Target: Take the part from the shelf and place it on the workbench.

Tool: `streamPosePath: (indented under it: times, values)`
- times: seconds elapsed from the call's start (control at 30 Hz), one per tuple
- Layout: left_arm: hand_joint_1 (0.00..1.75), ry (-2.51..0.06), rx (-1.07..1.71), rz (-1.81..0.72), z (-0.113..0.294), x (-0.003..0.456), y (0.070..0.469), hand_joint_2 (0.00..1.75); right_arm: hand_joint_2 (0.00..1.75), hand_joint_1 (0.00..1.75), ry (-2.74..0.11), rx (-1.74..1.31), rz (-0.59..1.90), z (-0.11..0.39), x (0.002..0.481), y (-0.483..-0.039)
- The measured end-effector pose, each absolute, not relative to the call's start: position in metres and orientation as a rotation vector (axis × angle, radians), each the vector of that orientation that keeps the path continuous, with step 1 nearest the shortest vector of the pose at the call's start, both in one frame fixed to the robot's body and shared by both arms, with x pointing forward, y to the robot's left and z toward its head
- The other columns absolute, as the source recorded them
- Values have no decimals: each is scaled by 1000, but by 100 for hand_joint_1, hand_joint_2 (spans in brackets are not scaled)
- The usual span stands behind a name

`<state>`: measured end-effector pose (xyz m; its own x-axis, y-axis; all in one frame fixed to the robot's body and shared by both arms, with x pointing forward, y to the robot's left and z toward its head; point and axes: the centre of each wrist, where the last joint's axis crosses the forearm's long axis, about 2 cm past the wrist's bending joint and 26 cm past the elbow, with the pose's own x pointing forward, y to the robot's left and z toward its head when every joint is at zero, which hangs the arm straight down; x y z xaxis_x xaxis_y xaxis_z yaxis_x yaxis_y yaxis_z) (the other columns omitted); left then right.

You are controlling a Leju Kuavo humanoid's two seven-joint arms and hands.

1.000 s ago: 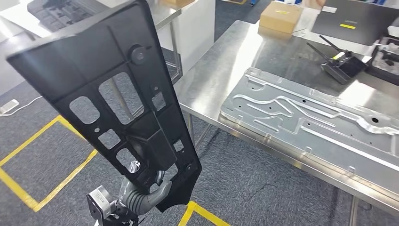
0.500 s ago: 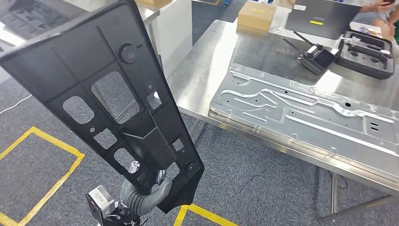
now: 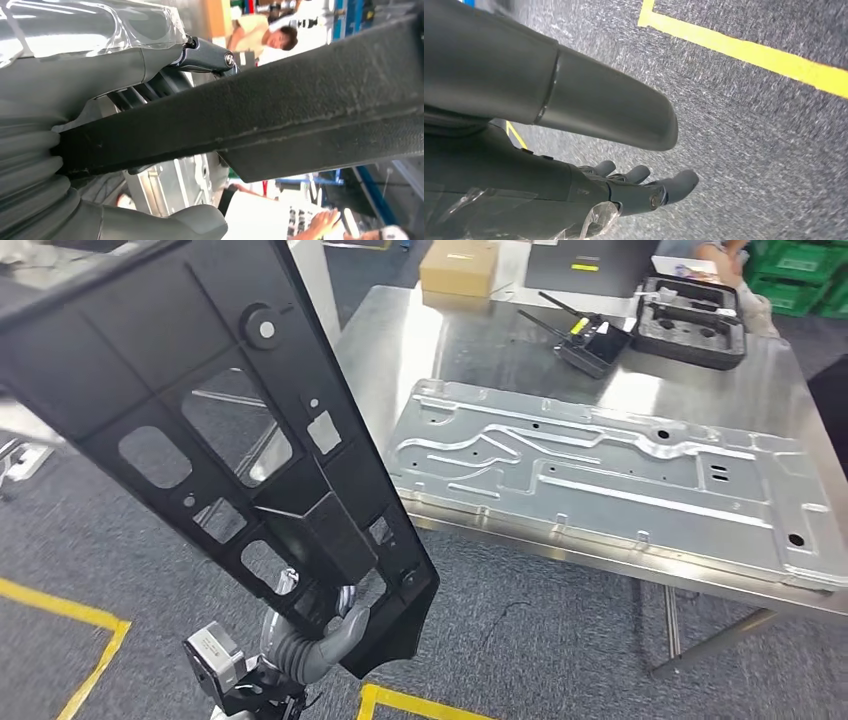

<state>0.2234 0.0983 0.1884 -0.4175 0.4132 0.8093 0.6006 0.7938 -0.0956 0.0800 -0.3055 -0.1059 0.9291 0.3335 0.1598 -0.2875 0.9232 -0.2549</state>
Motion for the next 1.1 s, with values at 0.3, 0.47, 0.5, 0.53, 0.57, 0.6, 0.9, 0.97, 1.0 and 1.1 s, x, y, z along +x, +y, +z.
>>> streamPosePath:
  times: [0.3, 0.47, 0.5, 0.53, 0.57, 0.6, 0.9, 0.97, 1.0, 1.1]
  values:
    - [175, -2066, -721, -261, 187, 221, 98, 175, 0, 0, -204, -228, 331, -106, 78, -305]
    - [175, -2070, -702, -256, 187, 221, 98, 175, 0, 0, -215, -229, 340, -106, 78, -304]
    - [175, -2070, -697, -257, 186, 220, 98, 175, 0, 0, -219, -231, 342, -106, 78, -305]
    - [175, -2070, -695, -257, 186, 220, 98, 175, 0, 0, -219, -233, 343, -106, 77, -305]
    - [175, -2069, -694, -258, 186, 220, 98, 175, 0, 0, -219, -235, 344, -107, 76, -306]
    - [175, -2069, -693, -258, 186, 220, 98, 175, 0, 0, -218, -236, 345, -107, 75, -307]
    - [175, -2070, -693, -250, 189, 221, 98, 175, 0, 0, -211, -231, 349, -106, 81, -306]
    - [175, -2070, -692, -250, 190, 221, 99, 175, 0, 0, -208, -232, 351, -106, 81, -306]
    - [175, -2069, -691, -251, 190, 221, 99, 175, 0, 0, -207, -232, 350, -106, 81, -306]
    - [175, -2070, -684, -257, 190, 221, 100, 175, 0, 0, -205, -233, 347, -106, 80, -307]
